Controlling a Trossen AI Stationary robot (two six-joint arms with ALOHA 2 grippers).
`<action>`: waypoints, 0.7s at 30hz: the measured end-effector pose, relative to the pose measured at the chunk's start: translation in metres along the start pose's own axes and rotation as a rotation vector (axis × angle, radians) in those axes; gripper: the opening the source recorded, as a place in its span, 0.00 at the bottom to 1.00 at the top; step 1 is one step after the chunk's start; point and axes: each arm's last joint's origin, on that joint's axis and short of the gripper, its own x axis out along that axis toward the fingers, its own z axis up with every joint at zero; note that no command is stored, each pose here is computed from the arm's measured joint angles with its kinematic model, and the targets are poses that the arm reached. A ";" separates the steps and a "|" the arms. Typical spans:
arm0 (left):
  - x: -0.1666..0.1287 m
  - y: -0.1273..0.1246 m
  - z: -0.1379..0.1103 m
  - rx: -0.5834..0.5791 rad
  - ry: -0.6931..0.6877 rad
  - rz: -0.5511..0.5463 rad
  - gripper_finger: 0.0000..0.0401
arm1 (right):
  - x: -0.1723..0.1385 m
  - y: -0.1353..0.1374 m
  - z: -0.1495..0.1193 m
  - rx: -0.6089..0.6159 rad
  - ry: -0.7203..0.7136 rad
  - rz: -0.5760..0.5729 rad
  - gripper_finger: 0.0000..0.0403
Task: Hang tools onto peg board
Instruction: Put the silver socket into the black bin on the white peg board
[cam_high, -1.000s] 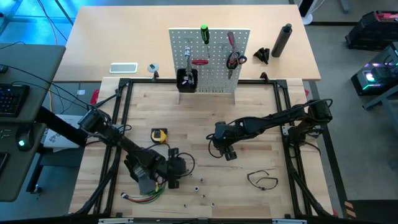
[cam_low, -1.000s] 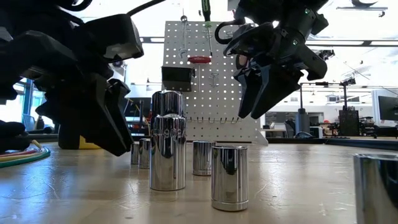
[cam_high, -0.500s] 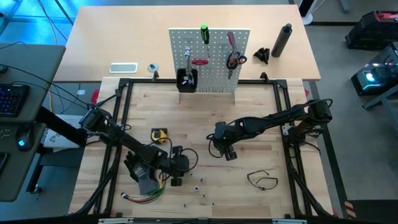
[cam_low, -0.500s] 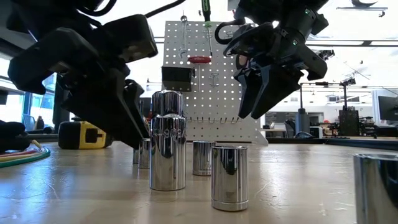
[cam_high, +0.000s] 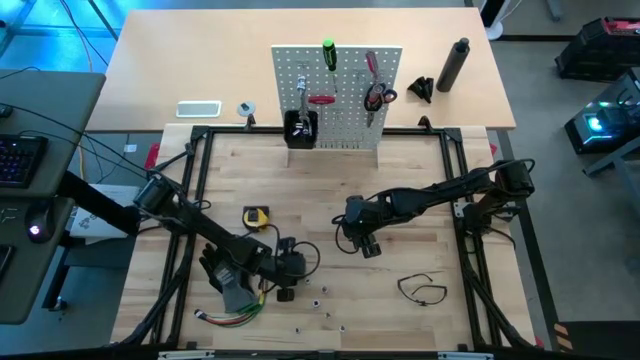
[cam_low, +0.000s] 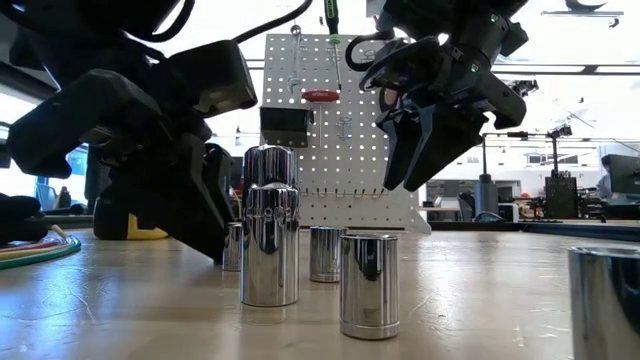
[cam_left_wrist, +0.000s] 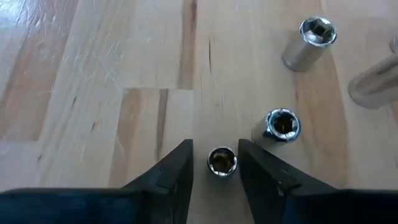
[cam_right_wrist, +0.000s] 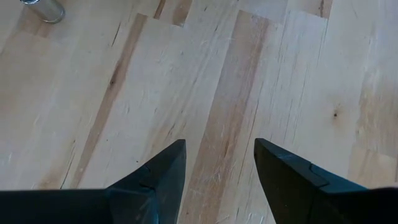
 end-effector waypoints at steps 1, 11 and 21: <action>0.000 0.000 0.000 0.000 -0.003 -0.001 0.29 | 0.000 0.000 0.000 0.002 0.000 0.000 0.46; 0.001 0.000 -0.001 0.019 0.009 0.000 0.19 | 0.000 0.000 0.000 0.002 0.000 0.000 0.46; 0.000 0.001 -0.002 0.043 0.020 0.021 0.11 | 0.000 0.000 0.000 0.003 0.000 0.000 0.46</action>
